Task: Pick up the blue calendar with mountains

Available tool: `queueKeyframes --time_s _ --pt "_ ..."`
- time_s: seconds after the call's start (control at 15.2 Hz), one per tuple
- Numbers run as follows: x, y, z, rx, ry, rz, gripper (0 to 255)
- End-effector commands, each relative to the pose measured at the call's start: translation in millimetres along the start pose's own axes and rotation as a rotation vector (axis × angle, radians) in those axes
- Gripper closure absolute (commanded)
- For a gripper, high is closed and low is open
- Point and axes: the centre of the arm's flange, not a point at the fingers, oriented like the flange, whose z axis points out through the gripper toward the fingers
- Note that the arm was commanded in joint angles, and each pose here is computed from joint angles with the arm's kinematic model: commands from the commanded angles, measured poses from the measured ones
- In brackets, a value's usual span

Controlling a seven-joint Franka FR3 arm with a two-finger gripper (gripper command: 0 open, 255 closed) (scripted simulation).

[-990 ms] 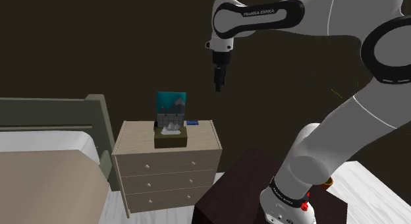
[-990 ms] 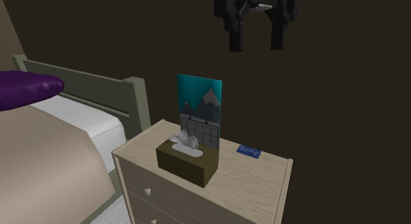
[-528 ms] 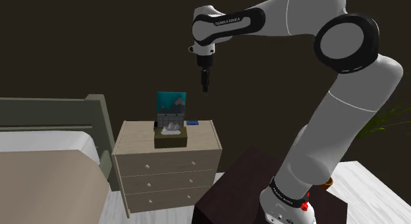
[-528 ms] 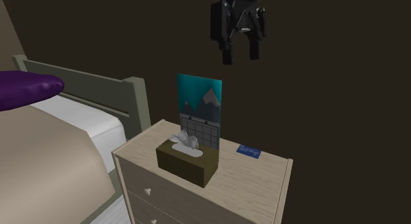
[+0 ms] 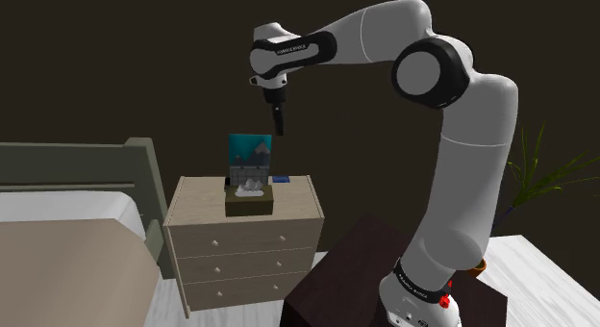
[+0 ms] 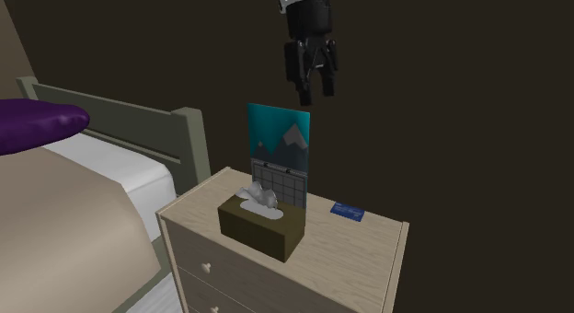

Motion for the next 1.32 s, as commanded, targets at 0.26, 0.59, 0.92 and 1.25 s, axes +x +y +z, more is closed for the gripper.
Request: queueKeyframes --time_s 0.26,0.59,0.92,1.25 --pt "29 16 24 -0.015 -0.011 -0.062 0" --pt "34 17 47 -0.015 -0.011 -0.062 0" --pt "34 17 46 -0.015 -0.011 -0.062 255" --pt "34 17 46 -0.015 -0.011 -0.062 255"
